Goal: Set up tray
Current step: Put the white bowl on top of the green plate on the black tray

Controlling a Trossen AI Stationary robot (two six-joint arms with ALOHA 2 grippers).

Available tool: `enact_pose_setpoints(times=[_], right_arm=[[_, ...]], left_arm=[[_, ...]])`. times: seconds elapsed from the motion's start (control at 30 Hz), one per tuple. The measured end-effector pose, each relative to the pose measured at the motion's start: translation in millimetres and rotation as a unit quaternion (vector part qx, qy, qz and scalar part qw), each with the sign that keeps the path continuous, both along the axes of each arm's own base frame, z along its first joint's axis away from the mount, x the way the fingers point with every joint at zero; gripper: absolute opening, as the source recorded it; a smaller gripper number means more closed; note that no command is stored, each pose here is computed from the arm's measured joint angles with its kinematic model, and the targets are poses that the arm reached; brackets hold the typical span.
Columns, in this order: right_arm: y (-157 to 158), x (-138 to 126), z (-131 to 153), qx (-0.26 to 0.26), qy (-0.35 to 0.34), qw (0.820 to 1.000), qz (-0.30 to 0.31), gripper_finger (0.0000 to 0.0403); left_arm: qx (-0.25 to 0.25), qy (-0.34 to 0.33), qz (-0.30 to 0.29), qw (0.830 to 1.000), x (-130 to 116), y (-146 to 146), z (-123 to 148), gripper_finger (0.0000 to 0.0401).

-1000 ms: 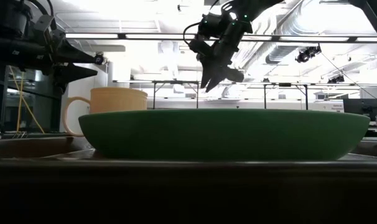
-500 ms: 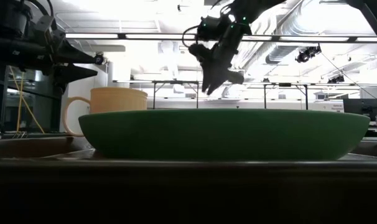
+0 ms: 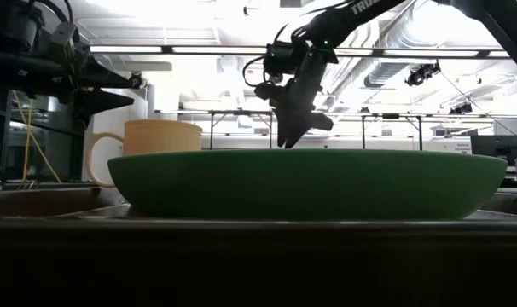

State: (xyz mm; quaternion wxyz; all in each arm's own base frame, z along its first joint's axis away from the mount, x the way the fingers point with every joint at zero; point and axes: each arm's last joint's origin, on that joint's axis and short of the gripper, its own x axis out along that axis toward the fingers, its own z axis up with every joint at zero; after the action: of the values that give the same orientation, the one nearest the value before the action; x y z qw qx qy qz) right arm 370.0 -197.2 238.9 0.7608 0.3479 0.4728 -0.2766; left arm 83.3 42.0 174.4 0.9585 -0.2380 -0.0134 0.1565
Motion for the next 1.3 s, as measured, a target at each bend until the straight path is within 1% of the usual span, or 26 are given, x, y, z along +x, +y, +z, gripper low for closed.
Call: enact_pose_setpoints(times=[0.8,1.03,1.3], right_arm=[[2,2,0,0.000,0.001,1.000,0.003,0.0066],[7,7,-8,0.001,0.007,1.000,0.016,0.0066],[6,7,-13,-0.013,0.013,1.000,0.018,0.0066]], left_arm=[[0.002,0.000,0.000,1.000,0,0,0,0.0211],[0.002,0.000,0.001,1.000,0,0,0,0.0211],[0.002,0.000,0.000,1.000,0,0,0,0.0211]])
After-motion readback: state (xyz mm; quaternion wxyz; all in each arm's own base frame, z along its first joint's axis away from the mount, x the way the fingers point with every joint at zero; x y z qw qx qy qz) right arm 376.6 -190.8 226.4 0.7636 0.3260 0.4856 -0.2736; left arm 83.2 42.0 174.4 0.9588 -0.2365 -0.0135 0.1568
